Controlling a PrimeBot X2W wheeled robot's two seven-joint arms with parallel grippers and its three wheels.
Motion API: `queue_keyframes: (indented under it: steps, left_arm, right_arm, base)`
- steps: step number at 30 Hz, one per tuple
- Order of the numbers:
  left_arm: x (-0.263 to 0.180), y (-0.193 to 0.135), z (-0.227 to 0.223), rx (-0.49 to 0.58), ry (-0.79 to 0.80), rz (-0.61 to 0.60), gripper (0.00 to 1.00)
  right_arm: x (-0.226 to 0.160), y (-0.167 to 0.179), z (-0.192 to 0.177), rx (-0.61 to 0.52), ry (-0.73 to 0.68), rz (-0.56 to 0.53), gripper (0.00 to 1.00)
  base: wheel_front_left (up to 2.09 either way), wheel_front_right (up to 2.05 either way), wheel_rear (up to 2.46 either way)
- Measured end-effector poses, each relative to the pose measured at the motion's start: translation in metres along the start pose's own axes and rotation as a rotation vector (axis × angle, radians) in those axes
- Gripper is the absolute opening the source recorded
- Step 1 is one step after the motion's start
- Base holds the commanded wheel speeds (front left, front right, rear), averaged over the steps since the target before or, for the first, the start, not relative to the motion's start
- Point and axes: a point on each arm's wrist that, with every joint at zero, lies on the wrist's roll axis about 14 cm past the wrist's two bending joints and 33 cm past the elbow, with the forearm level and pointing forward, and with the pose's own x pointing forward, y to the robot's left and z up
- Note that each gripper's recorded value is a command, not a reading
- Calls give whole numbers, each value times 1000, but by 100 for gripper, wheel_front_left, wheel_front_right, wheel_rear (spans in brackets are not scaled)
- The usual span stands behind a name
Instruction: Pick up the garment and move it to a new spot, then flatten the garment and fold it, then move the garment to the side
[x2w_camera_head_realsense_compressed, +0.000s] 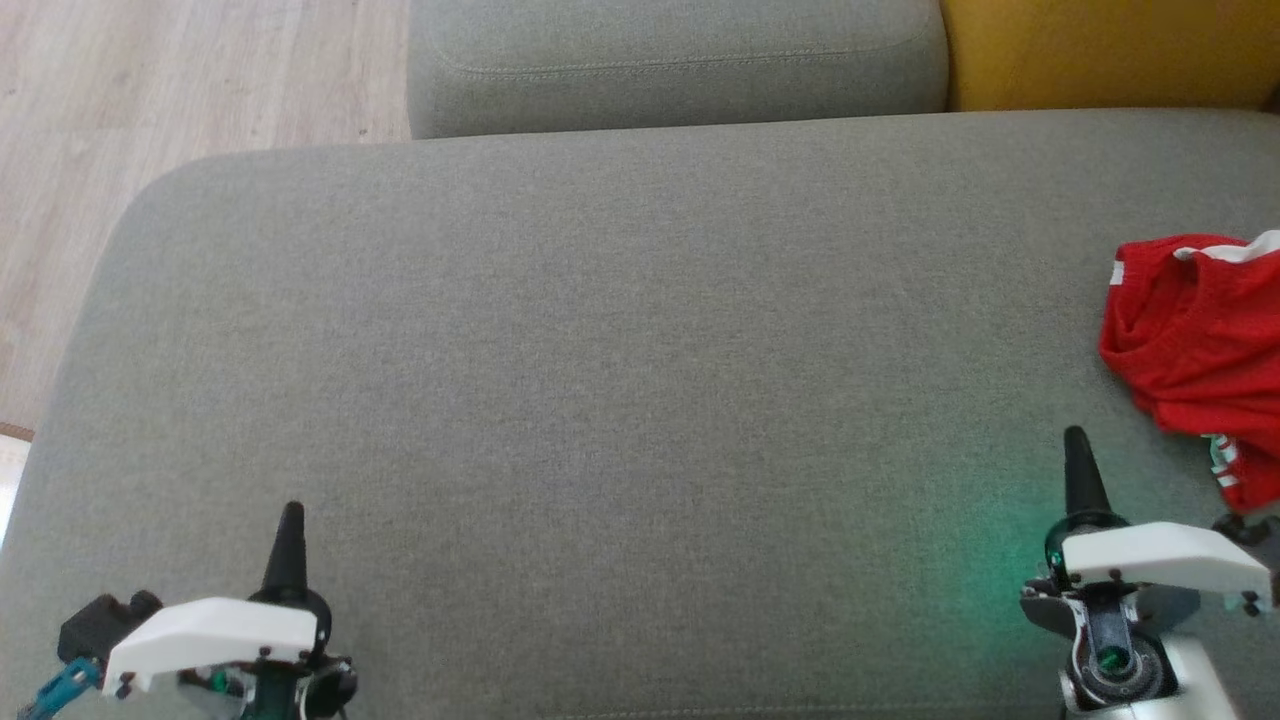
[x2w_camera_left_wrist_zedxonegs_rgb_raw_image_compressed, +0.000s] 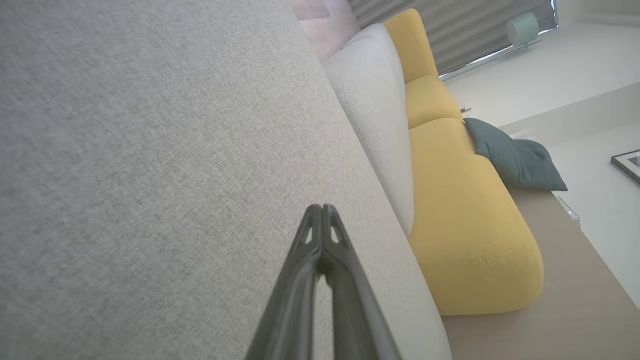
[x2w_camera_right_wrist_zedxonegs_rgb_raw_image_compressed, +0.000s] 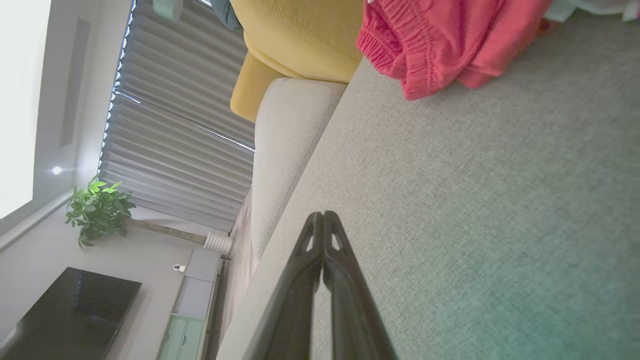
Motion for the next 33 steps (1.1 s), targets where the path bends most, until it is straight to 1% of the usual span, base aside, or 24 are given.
queue_keyframes:
  steps: [16,23,33]
  left_arm:
    - [4,-16,7,-183,6,-59,0]
    - [3,-22,9,-262,8,-90,0]
    - [3,-31,18,-377,1,-136,0]
  right_arm:
    - [1,15,13,181,-24,50,0]
    - [-4,12,16,263,-29,53,0]
    - [-4,24,25,374,-40,101,0]
  base:
    - [0,0,0]
    - [0,0,0]
    - [0,0,0]
